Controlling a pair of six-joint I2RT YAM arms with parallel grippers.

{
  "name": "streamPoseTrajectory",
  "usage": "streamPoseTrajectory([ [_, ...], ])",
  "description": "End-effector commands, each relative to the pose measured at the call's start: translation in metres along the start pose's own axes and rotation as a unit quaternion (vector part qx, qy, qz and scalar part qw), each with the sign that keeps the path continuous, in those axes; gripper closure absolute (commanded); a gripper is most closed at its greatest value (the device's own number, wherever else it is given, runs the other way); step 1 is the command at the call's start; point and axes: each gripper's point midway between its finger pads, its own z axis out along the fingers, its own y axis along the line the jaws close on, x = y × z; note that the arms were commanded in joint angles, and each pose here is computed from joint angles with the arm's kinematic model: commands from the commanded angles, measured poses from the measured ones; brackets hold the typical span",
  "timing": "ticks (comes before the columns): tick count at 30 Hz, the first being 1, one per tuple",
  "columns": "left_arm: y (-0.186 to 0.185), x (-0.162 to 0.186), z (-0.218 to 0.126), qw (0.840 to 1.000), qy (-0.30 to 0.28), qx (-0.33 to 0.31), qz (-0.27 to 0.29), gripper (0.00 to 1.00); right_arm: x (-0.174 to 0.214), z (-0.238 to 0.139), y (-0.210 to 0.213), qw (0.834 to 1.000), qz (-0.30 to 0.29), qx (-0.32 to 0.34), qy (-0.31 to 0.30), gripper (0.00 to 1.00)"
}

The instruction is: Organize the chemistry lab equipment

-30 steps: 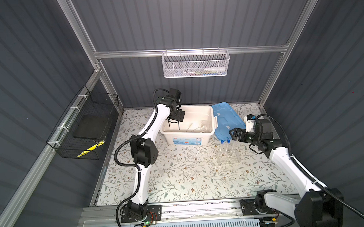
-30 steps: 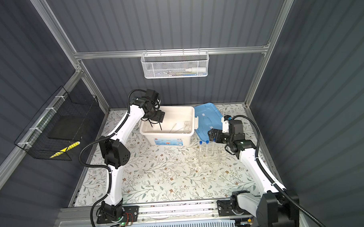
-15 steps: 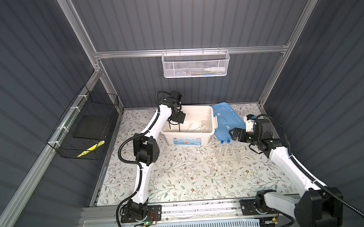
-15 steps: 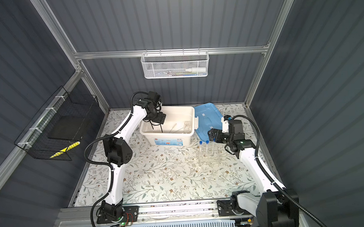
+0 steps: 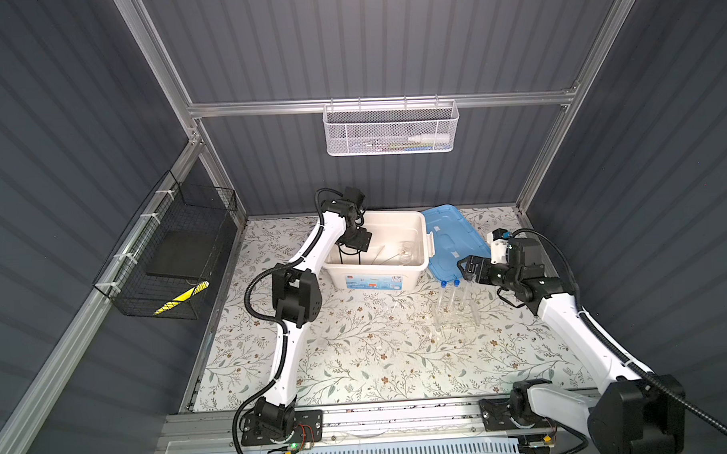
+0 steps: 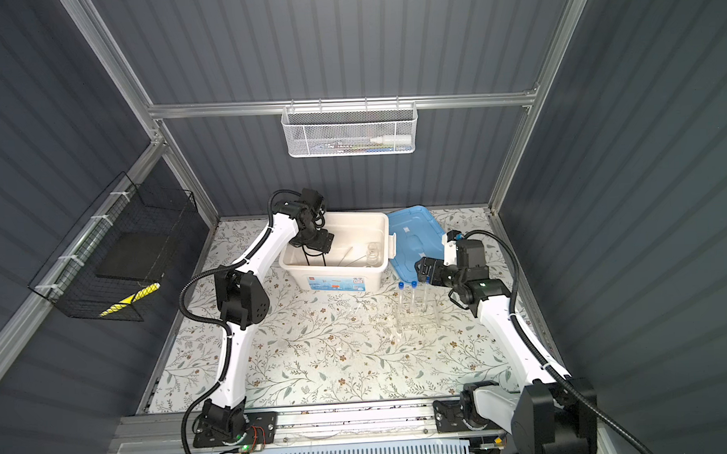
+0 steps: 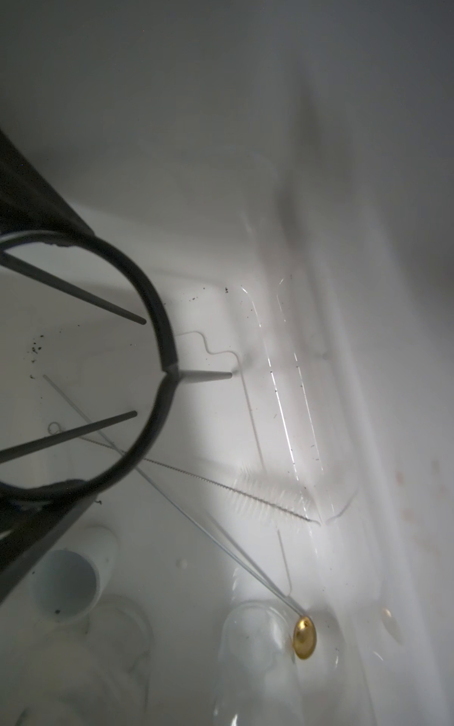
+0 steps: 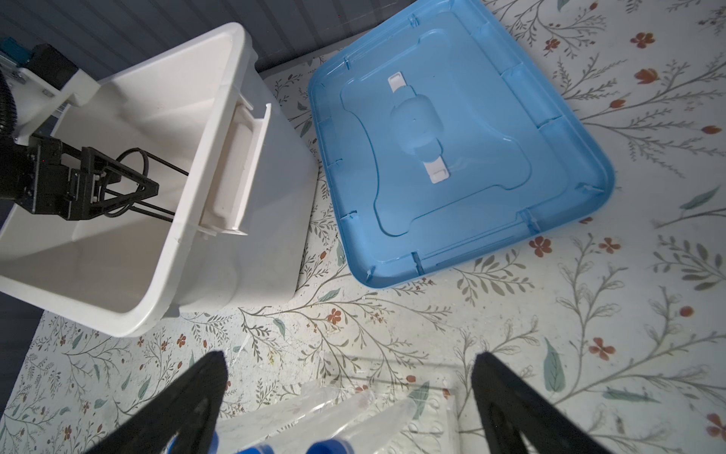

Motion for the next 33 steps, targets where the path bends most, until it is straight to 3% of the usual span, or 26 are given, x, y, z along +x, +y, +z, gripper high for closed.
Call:
streamPoseTrajectory([
  [1,0.008,0.002,0.001,1.0,0.007,0.001,-0.009,0.32,-0.002,0.001,0.0,1.0,0.007,0.0,0.003,0.01],
  [18,0.009,0.014,0.007,1.0,0.028,-0.001,-0.011,0.25,-0.002,0.003,0.0,1.0,0.005,-0.001,0.003,0.01],
  [33,0.011,0.007,-0.01,1.0,0.011,-0.002,-0.012,0.06,-0.011,0.003,0.001,1.0,-0.002,0.003,-0.002,0.01],
])
